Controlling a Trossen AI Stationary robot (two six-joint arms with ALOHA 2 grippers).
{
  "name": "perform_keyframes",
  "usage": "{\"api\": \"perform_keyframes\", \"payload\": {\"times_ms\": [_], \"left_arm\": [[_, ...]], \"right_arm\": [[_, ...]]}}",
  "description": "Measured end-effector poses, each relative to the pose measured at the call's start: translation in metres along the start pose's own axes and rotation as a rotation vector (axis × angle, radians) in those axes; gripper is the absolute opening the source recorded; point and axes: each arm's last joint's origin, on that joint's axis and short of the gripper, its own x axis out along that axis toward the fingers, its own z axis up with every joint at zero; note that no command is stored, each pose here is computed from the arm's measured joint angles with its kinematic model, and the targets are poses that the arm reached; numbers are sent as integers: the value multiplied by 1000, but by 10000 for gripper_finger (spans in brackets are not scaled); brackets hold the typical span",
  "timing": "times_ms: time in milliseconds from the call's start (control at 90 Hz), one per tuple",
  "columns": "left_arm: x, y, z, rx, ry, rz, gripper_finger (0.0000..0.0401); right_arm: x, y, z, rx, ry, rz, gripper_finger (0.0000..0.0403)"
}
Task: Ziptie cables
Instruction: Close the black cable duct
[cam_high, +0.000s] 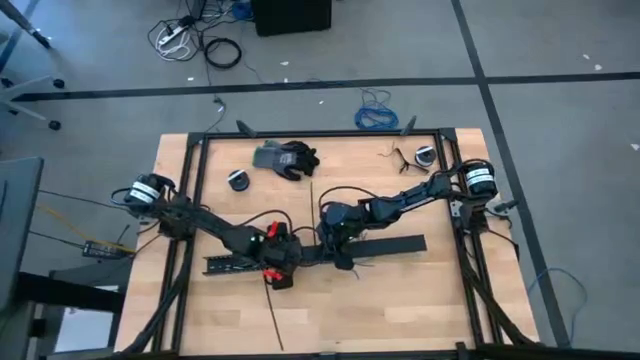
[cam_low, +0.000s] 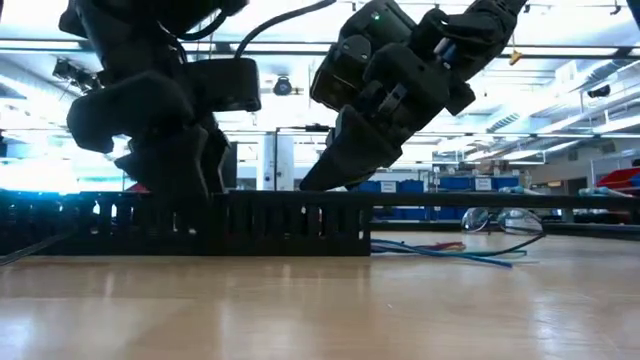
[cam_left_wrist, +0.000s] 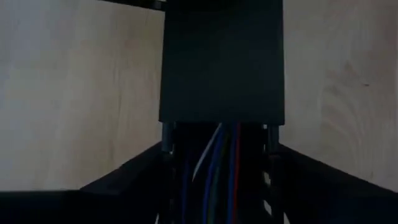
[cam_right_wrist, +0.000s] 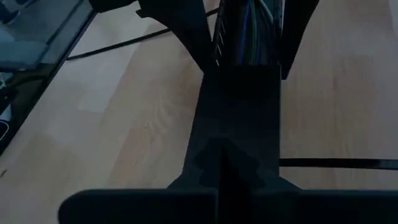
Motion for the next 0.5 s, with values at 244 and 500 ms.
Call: {"api": "perform_keyframes", "payload": {"times_ms": [244,500], "left_arm": [[1,2,1,-3,2,0,226],[1,2,0,-2,3,0,225]], "right_arm": [[-1,-4,2,-2,-35,31,0],[-1,-4,7,-27,-89,30,0]]}}
